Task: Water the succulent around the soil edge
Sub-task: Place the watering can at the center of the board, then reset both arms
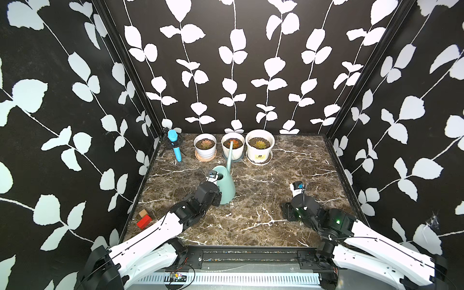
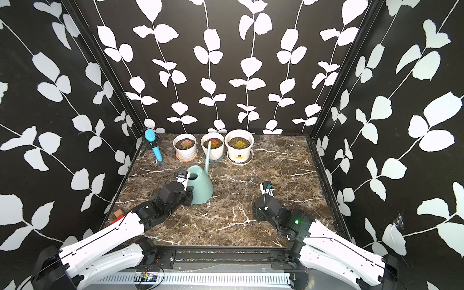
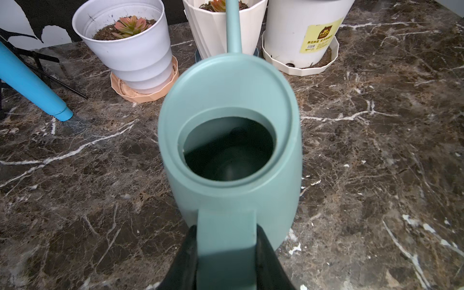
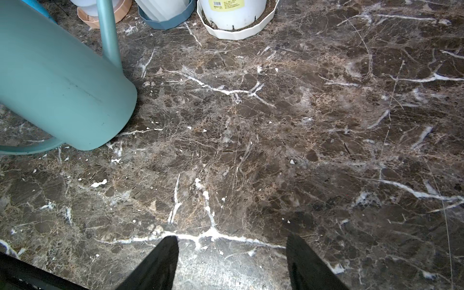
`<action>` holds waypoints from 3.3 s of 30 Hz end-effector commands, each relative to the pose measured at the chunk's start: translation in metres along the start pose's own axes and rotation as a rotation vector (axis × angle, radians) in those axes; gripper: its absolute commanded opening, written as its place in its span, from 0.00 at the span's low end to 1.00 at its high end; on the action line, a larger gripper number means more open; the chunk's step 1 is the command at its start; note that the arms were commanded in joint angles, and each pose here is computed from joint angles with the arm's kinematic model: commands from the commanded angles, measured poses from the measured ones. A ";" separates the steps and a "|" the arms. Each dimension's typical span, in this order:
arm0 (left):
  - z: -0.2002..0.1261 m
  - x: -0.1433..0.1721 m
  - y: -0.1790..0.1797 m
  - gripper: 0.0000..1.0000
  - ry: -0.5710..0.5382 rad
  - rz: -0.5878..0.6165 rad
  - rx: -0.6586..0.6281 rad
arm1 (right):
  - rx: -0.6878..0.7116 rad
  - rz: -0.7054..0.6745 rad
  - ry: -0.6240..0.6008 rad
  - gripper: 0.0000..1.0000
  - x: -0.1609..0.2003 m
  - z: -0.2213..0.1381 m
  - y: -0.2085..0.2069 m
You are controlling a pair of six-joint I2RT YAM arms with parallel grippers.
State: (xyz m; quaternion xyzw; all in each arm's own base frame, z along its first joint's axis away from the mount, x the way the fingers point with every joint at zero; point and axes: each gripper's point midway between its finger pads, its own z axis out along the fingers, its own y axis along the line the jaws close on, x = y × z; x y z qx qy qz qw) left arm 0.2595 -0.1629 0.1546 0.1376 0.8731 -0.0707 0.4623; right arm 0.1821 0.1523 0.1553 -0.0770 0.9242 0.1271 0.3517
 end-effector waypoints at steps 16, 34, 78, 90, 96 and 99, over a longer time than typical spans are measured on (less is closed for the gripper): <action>-0.007 0.002 -0.011 0.59 0.001 -0.010 0.080 | -0.013 0.011 -0.038 0.79 -0.023 -0.016 0.007; -0.145 -0.128 0.091 0.99 -0.462 -0.124 -0.334 | 0.371 -0.364 -0.347 1.00 -0.134 -0.086 -0.030; 0.093 0.001 0.205 0.99 -0.267 -0.011 -0.489 | 0.533 -0.036 -0.457 0.99 -0.104 0.126 -0.228; 0.095 0.003 0.208 0.99 -0.232 -0.029 -0.491 | 0.534 -0.036 -0.461 0.99 -0.103 0.125 -0.227; 0.094 0.003 0.208 0.99 -0.226 -0.032 -0.489 | 0.533 -0.036 -0.453 0.99 -0.103 0.127 -0.227; 0.095 0.004 0.208 0.99 -0.226 -0.031 -0.488 | 0.533 -0.037 -0.454 0.99 -0.103 0.126 -0.227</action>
